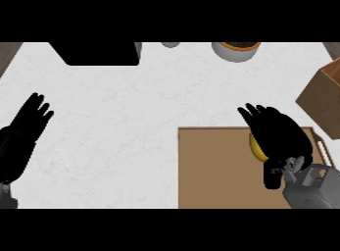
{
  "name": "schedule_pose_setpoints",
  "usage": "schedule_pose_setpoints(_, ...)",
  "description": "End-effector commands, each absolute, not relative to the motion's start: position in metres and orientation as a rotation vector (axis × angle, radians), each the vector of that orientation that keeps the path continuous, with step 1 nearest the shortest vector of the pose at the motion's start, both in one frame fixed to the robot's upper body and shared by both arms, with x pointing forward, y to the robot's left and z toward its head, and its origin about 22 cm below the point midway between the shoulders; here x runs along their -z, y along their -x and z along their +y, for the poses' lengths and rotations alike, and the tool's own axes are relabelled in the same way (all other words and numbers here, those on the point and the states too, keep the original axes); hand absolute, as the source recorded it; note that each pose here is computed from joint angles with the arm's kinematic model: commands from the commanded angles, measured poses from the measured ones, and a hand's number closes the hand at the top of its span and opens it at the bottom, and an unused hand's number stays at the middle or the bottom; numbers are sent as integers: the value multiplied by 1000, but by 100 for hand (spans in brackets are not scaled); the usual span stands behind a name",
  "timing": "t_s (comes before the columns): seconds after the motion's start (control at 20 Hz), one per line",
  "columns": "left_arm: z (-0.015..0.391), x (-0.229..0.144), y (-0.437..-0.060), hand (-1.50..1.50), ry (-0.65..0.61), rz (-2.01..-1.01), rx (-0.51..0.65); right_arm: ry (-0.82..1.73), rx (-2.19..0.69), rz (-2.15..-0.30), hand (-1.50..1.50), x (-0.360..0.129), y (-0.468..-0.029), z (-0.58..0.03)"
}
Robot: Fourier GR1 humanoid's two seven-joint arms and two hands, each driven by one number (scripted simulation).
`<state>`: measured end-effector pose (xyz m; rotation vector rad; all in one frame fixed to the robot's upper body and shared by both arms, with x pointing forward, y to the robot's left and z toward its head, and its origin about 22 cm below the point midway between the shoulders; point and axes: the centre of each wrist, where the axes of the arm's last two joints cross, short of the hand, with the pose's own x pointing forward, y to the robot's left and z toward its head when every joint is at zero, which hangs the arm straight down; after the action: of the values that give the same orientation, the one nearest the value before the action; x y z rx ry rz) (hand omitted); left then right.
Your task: Pick the lemon from the tray and place it in the cardboard box
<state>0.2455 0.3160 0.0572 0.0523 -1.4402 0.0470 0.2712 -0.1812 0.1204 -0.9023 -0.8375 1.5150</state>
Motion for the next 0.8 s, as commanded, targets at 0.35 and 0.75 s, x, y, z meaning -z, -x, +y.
schedule_pose_setpoints(0.35,320,-38,-242,0,-53,-1444,-47,945,-1516,-734,-150,-101,-271,-184)
schedule_pose_setpoints(0.75,319,-43,-244,0,-60,-1447,-38,954,-1535,-689,-150,-87,-285,-182)
